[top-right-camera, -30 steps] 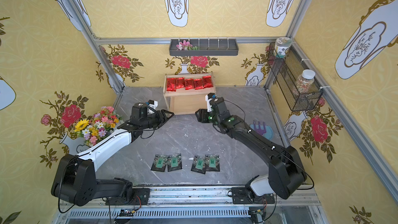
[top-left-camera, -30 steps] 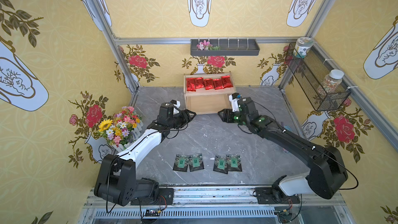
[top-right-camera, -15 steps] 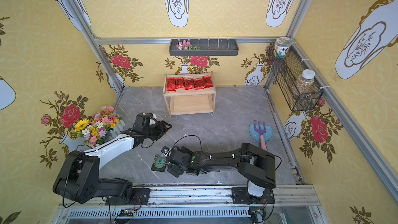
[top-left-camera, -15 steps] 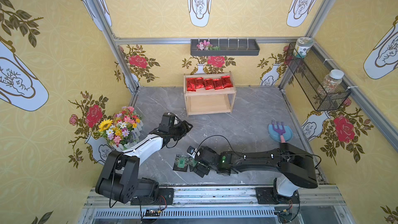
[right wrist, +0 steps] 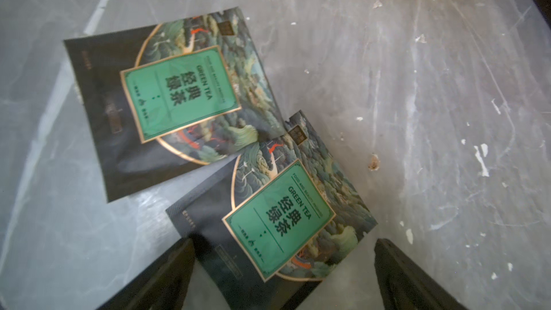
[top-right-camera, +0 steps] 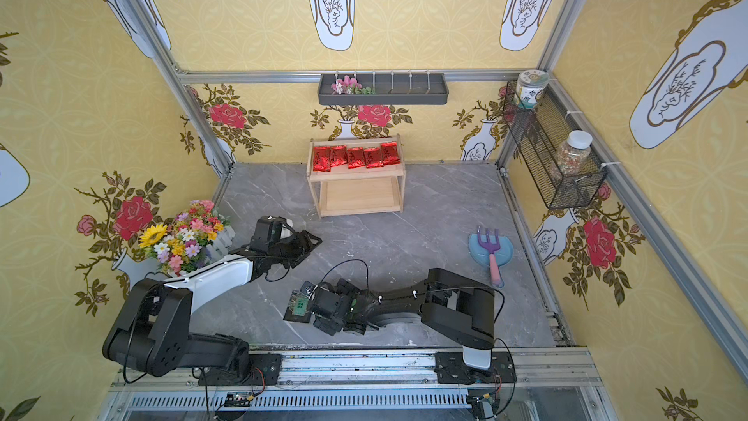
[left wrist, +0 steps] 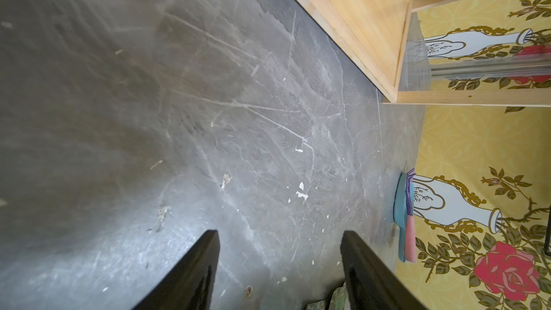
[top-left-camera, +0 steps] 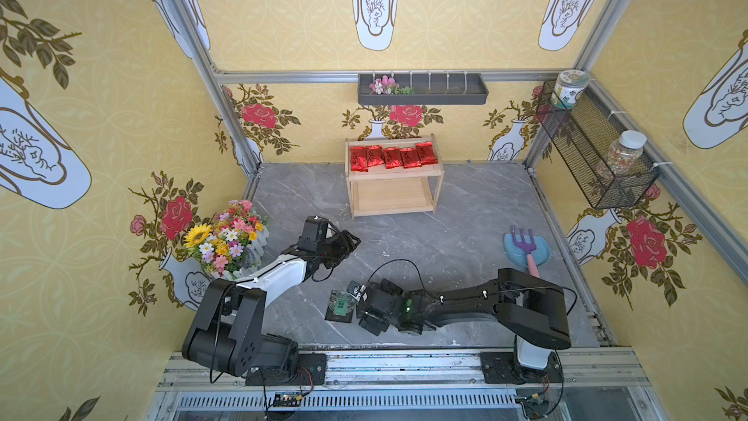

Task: Place the tea bags on the shelf by color
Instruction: Move the tea bag to the center of the board.

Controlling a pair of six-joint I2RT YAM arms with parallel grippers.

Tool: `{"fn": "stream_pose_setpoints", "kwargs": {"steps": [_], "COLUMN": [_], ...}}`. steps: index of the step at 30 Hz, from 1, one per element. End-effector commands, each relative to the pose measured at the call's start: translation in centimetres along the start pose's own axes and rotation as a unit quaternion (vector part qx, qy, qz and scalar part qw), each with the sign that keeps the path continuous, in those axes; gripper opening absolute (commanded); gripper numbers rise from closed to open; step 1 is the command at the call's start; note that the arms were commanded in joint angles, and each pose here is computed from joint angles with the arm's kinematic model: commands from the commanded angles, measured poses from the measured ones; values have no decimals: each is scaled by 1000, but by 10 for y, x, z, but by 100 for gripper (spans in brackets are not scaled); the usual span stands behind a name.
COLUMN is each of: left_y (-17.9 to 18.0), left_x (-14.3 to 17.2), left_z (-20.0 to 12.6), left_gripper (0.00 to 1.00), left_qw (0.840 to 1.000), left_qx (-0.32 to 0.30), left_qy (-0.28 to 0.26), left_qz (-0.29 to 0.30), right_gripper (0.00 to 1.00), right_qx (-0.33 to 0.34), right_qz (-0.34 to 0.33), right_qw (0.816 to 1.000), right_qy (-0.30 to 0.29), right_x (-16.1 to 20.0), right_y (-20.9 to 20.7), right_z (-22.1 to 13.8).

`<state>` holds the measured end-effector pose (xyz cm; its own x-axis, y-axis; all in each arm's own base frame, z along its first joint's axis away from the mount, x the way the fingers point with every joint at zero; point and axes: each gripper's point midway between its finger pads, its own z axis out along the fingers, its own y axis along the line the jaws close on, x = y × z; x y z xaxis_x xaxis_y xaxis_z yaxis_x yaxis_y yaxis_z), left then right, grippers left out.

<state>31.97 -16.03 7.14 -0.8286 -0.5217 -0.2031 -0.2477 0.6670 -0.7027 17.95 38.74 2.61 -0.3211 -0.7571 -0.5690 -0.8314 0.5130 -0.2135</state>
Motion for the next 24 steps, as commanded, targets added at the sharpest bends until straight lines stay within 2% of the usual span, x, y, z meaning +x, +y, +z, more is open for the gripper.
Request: {"fn": "stream_pose_setpoints", "kwargs": {"steps": [1,9,13,15,19,24], "left_y": [1,1,-6,-14,-16,-11], "left_x": [1,9,26,40,59,67], "left_z": [2,5,8,8,10,13], "left_gripper": [70,69,63,60,60,59], "left_qw": [1000,999,996,993,992,991], "left_qx": [8,27,65,79,75,67], "left_qy": [3,20,64,85,103,114], "left_qz": [1,-1,-9,-4,6,2], "right_gripper": [97,98,100,100,90,78], "right_qx": [5,13,-8,-43,-101,-163], "right_qz": [17,49,73,115,237,367], "right_qw": [1000,999,997,992,965,914], "right_qy": [9,14,-6,-32,-59,-54], "right_x": [4,6,-13,-29,-47,-44], "right_y": [-11,-45,-47,-45,-62,-80], "right_z": [6,19,10,-4,-27,-30]}}
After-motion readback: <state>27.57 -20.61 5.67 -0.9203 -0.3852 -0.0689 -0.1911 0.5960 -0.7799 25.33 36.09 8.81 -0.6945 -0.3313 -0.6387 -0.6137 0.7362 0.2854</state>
